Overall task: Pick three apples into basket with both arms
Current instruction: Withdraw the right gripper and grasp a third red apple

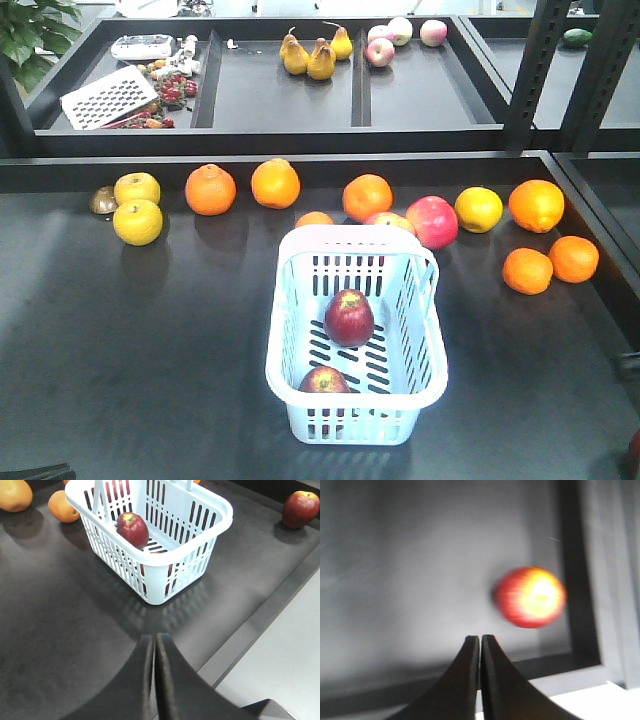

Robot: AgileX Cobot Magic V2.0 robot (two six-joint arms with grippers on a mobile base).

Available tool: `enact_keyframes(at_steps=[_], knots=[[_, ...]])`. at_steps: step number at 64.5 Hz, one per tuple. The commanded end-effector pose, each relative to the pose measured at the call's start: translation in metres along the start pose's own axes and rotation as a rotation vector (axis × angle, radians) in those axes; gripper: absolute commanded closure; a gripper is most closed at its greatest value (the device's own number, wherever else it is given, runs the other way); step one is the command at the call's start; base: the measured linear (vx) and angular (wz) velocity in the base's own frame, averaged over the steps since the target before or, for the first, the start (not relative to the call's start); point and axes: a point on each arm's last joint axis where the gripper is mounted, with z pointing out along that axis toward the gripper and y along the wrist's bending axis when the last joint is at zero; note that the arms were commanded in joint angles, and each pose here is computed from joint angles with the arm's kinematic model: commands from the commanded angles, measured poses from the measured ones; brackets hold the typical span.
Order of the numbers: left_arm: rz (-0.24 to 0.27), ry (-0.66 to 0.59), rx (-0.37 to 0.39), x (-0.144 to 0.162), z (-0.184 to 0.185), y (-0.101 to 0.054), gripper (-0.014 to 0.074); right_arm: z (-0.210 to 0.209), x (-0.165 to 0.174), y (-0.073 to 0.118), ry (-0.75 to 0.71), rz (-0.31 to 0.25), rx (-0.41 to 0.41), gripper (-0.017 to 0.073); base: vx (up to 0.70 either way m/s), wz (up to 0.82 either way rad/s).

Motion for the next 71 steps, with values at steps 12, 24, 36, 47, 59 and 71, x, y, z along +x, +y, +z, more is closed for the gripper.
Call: enact_keyframes(at_steps=[12, 24, 36, 47, 59, 71], knots=[[-0.022, -0.076, -0.009, -0.013, -0.003, 0.001, 0.0600, 0.020, -0.009, -0.040, -0.015, 0.151, -0.057, 0.0329, 0.00, 0.00], [-0.022, -0.076, -0.009, -0.013, -0.003, 0.001, 0.0600, 0.052, -0.012, -0.054, 0.055, 0.175, -0.039, 0.0021, 0.00, 0.00], [-0.022, -0.076, -0.009, -0.013, -0.003, 0.001, 0.0600, 0.085, -0.013, -0.058, 0.141, 0.161, -0.030, -0.0130, 0.00, 0.00], [-0.022, -0.076, -0.009, -0.013, -0.003, 0.001, 0.0600, 0.109, -0.012, -0.060, 0.188, 0.166, -0.008, -0.0118, 0.00, 0.00], [-0.022, -0.076, -0.009, -0.013, -0.003, 0.001, 0.0600, 0.128, -0.011, -0.060, 0.216, 0.144, -0.002, -0.0083, 0.00, 0.00], [-0.022, -0.076, -0.009, -0.013, -0.003, 0.001, 0.0600, 0.147, -0.010, -0.059, 0.224, 0.140, -0.012, -0.0053, 0.00, 0.00]])
